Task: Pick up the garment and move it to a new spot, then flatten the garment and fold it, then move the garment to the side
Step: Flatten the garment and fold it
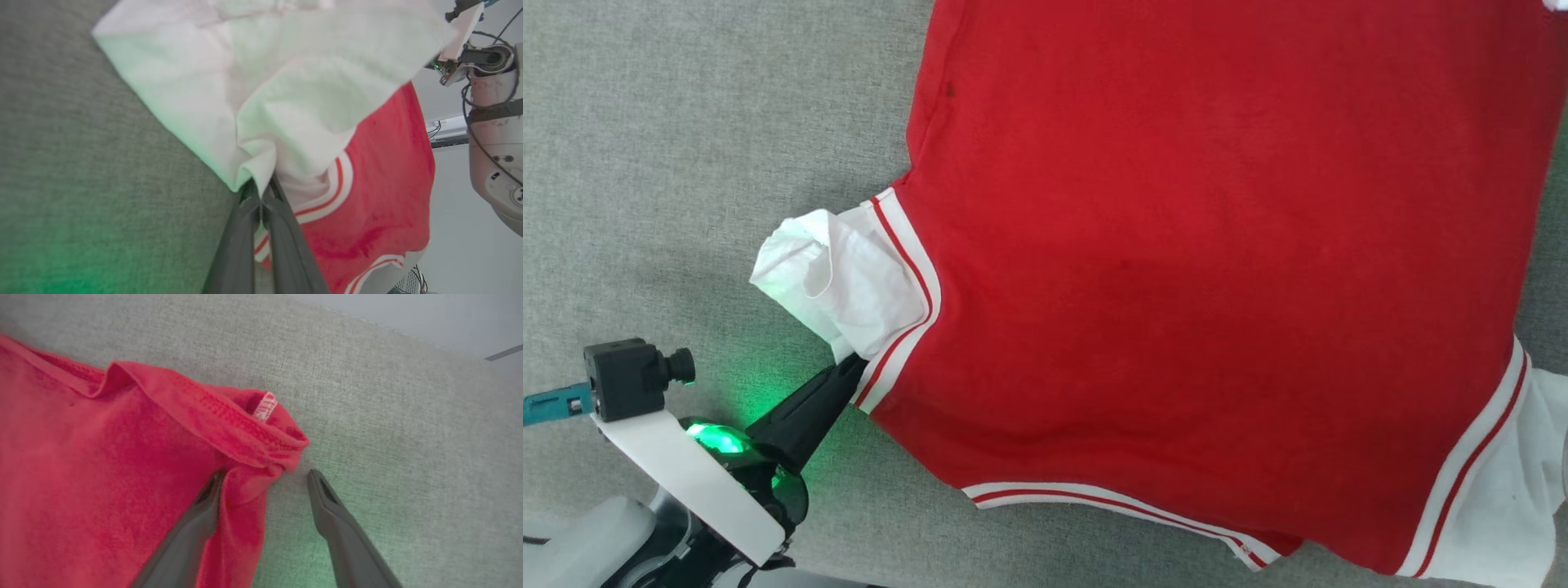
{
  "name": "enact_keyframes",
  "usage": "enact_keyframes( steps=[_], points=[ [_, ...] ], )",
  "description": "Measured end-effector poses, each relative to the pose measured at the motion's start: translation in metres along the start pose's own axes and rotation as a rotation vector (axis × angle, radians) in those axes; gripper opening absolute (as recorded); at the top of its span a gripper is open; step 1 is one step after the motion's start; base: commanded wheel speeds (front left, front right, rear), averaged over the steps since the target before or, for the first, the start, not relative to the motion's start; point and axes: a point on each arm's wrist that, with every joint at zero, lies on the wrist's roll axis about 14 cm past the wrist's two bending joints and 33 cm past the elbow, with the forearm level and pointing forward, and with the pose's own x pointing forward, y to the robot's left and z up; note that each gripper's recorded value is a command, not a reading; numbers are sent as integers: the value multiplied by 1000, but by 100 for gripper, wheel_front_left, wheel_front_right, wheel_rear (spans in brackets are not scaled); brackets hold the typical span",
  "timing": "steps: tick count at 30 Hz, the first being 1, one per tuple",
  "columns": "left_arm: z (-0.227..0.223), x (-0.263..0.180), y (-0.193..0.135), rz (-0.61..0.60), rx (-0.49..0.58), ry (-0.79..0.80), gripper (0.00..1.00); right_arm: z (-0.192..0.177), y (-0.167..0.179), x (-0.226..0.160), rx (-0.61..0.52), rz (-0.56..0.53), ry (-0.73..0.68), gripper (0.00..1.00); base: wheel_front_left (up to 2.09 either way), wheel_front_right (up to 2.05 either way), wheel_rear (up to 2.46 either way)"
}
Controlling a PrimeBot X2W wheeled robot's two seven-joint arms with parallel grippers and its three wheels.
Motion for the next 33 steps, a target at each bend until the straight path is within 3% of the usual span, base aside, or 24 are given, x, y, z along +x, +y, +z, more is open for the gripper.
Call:
enact_keyframes(
  steps=[3,4,5,6,13,20,27,33],
  points=[
    [0,2,1,-1,3,2,0,-1,6,4,9,20,23,100,0,0,0],
    [0,2,0,-3,5,2,0,-2,8,5,12,28,27,69,0,0,0],
    [0,3,0,-5,7,0,0,-2,10,5,10,32,29,23,0,0,0],
    [1,4,-1,-8,8,0,0,-2,11,5,7,35,31,0,0,0,0],
    [4,3,-7,-24,2,-33,0,0,-1,-9,5,10,-26,0,0,0,0],
    [9,-10,-19,-44,-31,-91,0,-21,-12,-50,-7,48,-58,0,0,0,0],
    [22,-22,-31,-70,-13,-160,0,-66,-19,-104,-42,89,-47,0,0,0,0],
    [27,-29,-38,-87,-4,-200,0,-146,-1,-150,-64,166,52,0,0,0,0]
  ],
)
